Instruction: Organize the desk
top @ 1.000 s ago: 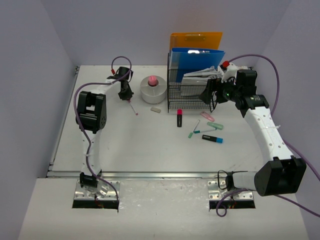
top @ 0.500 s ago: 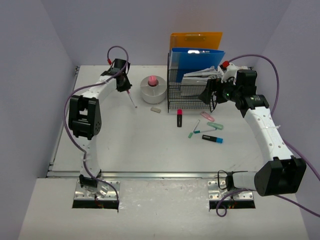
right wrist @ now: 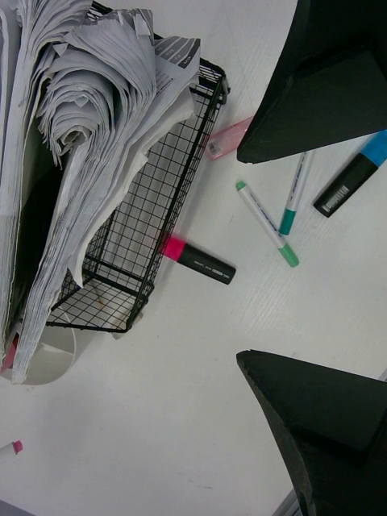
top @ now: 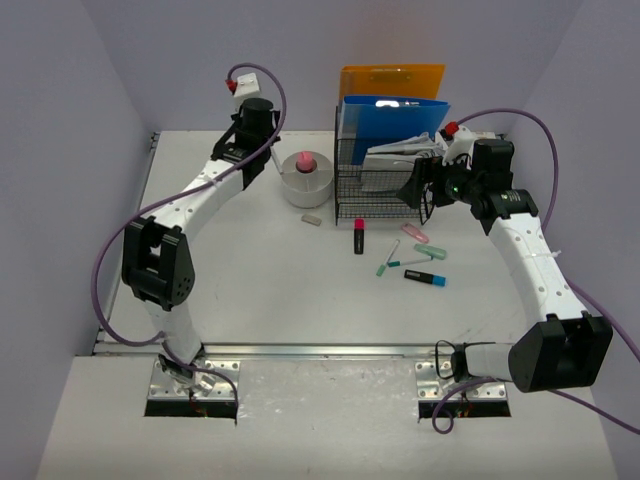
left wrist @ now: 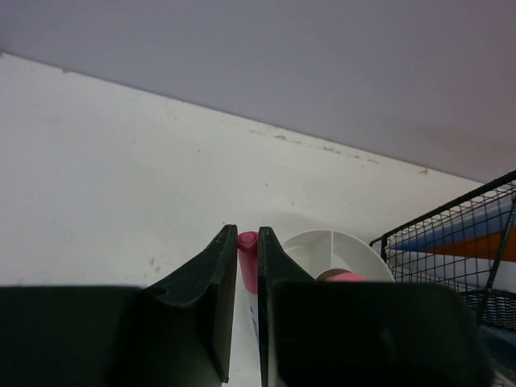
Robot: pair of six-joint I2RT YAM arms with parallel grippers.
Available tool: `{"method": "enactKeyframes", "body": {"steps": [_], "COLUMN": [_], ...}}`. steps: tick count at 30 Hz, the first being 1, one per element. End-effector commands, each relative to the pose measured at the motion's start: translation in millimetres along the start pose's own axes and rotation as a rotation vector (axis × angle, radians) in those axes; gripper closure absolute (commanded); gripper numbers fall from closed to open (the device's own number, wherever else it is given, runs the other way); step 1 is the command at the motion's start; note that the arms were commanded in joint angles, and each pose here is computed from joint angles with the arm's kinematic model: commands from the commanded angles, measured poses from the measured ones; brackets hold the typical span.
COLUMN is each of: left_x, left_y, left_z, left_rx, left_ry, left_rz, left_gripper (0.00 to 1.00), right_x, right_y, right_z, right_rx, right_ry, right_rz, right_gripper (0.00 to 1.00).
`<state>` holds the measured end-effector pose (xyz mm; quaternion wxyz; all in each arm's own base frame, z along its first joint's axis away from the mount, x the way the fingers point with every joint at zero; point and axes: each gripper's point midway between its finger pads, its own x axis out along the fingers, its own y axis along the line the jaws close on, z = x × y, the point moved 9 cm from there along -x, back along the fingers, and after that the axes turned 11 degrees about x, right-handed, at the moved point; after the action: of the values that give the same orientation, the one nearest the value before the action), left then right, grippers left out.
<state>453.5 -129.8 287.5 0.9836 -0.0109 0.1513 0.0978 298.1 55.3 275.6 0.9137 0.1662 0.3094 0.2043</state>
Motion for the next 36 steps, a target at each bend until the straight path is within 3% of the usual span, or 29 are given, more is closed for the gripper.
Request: {"method": "enactKeyframes", "body": {"steps": [1, 18, 32, 34, 36], "left_x": [-22.4, -2.3, 22.3, 22.6, 23.1], "left_y": [-11.8, -45.7, -69.3, -71.8, -73.1], "left_z": [33.7, -3.1, -51.7, -56.2, -60.1], "left_rx": [0.002, 0.007, -0.003, -0.008, -0.002], "left_ry": [-0.215, -0.219, -0.134, -0.123, -0.111], "left_rz": [0.063, 0.144, 0.155, 0.156, 0.16], "left_gripper": [1.0, 1.0, 1.0, 0.96, 0.84], "right_x": [-4.5, -9.6, -7.9, -8.8, -9.2], "right_y": [5.5, 3.4, 0.5, 0.8, 0.4], "right_z": [15.3, 10.6, 6.6, 7.4, 7.8], "right_rx": [-0.012, -0.035, -0.043, -0.049, -0.054], "right_ry": [-0.049, -0.055, -0.046, -0.048, -0.051], "right_rz": [0.009, -0.019, -0.025, -0.029, -0.034], "right_gripper": [0.01, 0.01, 0.01, 0.01, 0.01]}}
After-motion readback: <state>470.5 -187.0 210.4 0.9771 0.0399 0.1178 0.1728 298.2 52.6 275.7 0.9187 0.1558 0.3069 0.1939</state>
